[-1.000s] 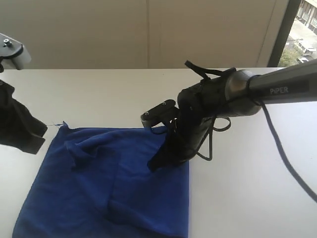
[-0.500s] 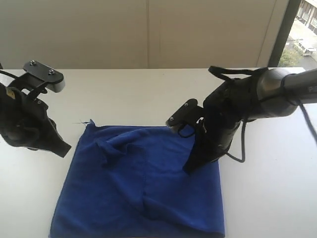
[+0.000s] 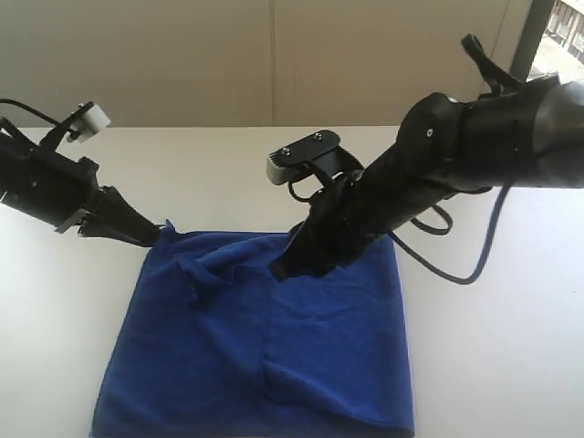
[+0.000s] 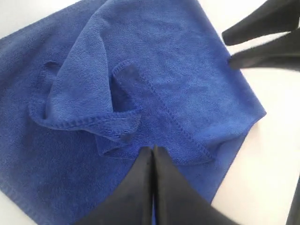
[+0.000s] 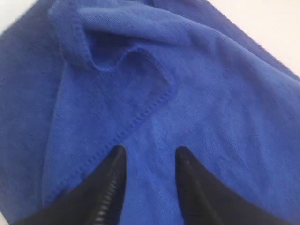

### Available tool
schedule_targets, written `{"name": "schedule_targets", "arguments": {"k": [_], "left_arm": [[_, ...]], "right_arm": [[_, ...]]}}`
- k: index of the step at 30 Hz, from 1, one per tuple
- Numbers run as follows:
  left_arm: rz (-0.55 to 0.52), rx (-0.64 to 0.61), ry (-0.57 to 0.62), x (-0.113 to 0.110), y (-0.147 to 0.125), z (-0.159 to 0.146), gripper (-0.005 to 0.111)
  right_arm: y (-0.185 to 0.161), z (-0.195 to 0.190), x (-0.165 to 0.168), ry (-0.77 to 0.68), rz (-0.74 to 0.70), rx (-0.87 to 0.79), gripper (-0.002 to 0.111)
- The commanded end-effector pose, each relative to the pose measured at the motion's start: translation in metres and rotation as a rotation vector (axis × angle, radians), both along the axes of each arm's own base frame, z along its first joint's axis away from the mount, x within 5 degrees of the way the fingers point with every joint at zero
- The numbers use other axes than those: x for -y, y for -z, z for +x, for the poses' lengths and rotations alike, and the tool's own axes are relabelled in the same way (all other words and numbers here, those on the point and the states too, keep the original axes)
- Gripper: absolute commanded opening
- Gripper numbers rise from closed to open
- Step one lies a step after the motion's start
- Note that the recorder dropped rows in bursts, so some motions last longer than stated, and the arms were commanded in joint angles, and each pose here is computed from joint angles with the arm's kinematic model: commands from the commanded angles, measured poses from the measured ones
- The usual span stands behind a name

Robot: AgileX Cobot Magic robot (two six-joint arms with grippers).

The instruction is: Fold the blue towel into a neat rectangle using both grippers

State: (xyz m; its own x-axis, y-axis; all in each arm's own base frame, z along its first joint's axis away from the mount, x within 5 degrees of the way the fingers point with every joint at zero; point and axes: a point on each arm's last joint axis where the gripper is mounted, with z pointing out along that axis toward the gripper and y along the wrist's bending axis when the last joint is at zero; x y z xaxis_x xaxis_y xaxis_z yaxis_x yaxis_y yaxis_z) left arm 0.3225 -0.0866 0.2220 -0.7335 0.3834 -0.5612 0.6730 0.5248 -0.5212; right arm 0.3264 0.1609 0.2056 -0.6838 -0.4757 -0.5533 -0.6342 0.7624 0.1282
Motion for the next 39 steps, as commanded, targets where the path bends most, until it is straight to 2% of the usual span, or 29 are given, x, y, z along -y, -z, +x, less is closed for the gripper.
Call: {"name": "schedule_targets", "arguments": {"k": [1, 6, 15, 22, 25, 29, 34, 39], "left_arm": [[-0.055, -0.032, -0.021, -0.014, 0.013, 0.011, 0.000], [-0.046, -0.004, -0.053, -0.015, 0.013, 0.015, 0.000], [-0.048, 0.010, -0.044, -0.015, 0.013, 0.015, 0.000], [-0.055, 0.011, -0.049, -0.015, 0.012, 0.015, 0.000], [-0.054, 0.012, -0.050, -0.015, 0.012, 0.015, 0.000], [-0.038, 0.028, -0.073, -0.016, 0.013, 0.018, 0.000], [-0.031, 0.035, -0.083, -0.017, 0.014, 0.019, 0.000], [-0.033, 0.034, -0.081, -0.017, 0.014, 0.019, 0.000]], "right_arm": [[0.019, 0.023, -0.016, 0.000, 0.098, -0.029, 0.046], [0.060, 0.055, -0.031, 0.026, 0.111, -0.098, 0.046], [0.075, 0.068, -0.032, 0.033, 0.066, -0.068, 0.045], [0.087, 0.064, -0.034, 0.036, 0.081, -0.152, 0.027], [0.087, 0.063, -0.034, 0.032, 0.082, -0.158, 0.018], [0.072, 0.062, -0.035, 0.027, 0.098, -0.140, 0.001], [0.050, 0.061, -0.034, 0.020, 0.116, -0.091, 0.000], [0.050, 0.061, -0.034, 0.022, 0.115, -0.087, 0.000]]}}
